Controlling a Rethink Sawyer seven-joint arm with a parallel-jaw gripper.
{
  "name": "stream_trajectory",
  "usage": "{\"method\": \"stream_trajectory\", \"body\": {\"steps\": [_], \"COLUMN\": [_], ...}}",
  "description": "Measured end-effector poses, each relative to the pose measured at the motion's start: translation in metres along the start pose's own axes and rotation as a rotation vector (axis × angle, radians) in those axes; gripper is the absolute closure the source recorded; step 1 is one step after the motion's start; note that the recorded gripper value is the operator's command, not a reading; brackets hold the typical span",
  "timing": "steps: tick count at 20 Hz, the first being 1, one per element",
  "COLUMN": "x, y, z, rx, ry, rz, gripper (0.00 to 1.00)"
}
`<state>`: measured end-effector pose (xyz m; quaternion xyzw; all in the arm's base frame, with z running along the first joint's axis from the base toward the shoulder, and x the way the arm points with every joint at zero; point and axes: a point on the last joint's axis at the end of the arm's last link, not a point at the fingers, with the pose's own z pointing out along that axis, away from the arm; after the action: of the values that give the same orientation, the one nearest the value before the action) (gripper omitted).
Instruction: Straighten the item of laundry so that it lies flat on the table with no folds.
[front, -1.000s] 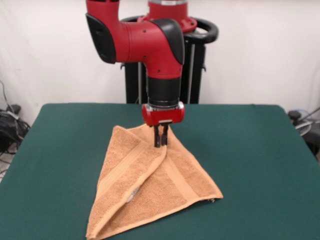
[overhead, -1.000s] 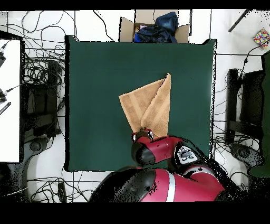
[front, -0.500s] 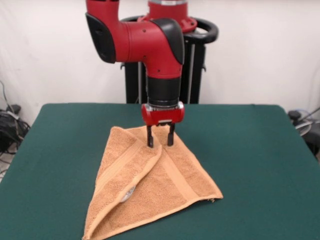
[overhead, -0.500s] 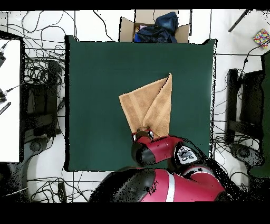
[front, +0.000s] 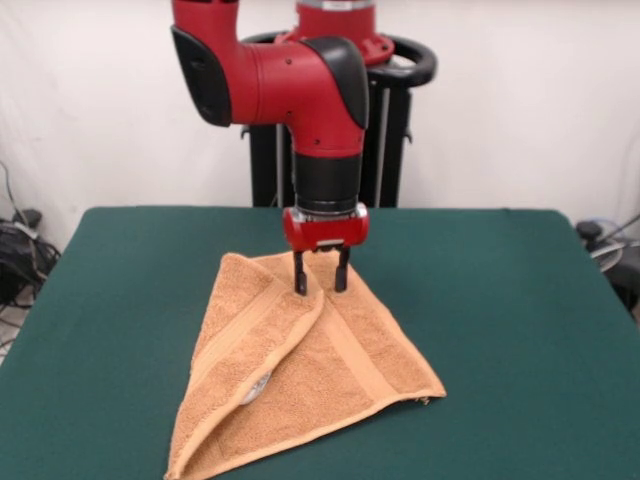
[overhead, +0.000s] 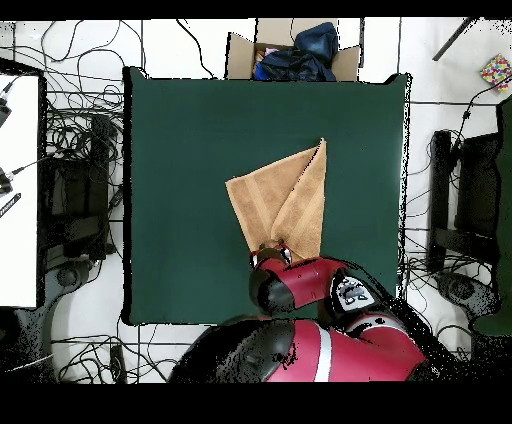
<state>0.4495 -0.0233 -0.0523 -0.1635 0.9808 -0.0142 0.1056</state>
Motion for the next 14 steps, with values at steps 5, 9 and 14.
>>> {"method": "stream_trajectory", "body": {"steps": [5,9,14], "x": [0.0,-0.002,-0.009], "y": [0.0,-0.005,-0.019], "z": [0.0,0.001,0.002], "rx": [0.0,-0.017,-0.044], "ry": [0.0,0.004,0.041], "rz": [0.001,0.03,0.085], "gripper": [0.0,0.0,1.0]}}
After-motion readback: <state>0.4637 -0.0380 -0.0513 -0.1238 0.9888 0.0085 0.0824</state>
